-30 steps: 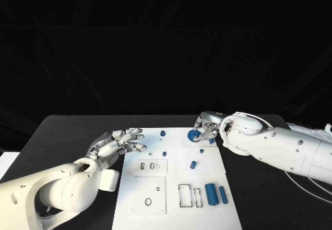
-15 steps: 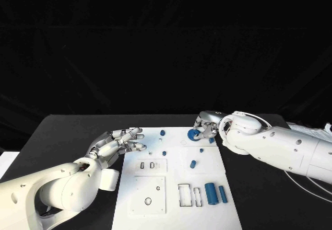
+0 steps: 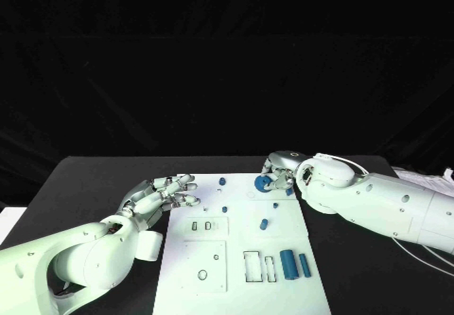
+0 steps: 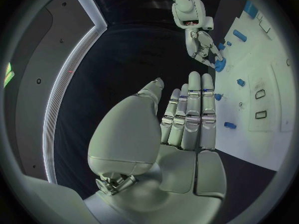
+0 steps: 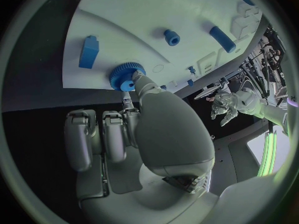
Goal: Assemble the parts on the task board
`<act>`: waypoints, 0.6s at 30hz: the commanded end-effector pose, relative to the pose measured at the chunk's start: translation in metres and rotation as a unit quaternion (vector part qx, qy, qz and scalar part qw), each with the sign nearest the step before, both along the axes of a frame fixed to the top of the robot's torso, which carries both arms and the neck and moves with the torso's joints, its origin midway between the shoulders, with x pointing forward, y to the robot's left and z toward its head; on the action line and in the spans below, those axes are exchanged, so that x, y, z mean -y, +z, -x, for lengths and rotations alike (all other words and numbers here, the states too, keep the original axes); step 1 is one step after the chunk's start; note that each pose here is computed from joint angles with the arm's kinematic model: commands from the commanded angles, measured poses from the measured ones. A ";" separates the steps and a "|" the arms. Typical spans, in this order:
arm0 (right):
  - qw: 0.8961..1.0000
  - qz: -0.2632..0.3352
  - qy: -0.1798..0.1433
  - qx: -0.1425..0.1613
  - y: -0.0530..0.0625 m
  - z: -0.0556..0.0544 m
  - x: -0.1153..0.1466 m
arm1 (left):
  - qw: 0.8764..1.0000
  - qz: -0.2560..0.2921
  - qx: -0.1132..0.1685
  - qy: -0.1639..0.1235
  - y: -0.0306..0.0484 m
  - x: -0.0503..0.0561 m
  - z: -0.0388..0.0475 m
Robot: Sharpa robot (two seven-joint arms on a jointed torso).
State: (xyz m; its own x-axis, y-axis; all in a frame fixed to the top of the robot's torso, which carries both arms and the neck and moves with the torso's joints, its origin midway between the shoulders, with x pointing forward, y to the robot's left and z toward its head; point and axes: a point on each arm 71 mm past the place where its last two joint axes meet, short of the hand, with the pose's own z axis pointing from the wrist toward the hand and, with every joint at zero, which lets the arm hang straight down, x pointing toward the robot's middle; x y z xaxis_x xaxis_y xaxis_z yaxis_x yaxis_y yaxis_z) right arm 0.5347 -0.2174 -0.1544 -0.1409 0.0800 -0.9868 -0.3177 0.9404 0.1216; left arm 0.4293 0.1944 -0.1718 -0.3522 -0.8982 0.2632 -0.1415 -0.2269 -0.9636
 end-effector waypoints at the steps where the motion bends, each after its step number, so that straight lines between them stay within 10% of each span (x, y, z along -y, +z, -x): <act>1: 0.999 0.002 0.015 0.039 0.003 0.004 -0.007 | 1.000 0.007 0.003 -0.010 0.0015 0.003 0.0005; 18: 0.991 -0.031 0.095 0.090 0.016 0.025 -0.072 | 1.000 0.005 0.001 -0.008 0.0006 0.001 -0.0008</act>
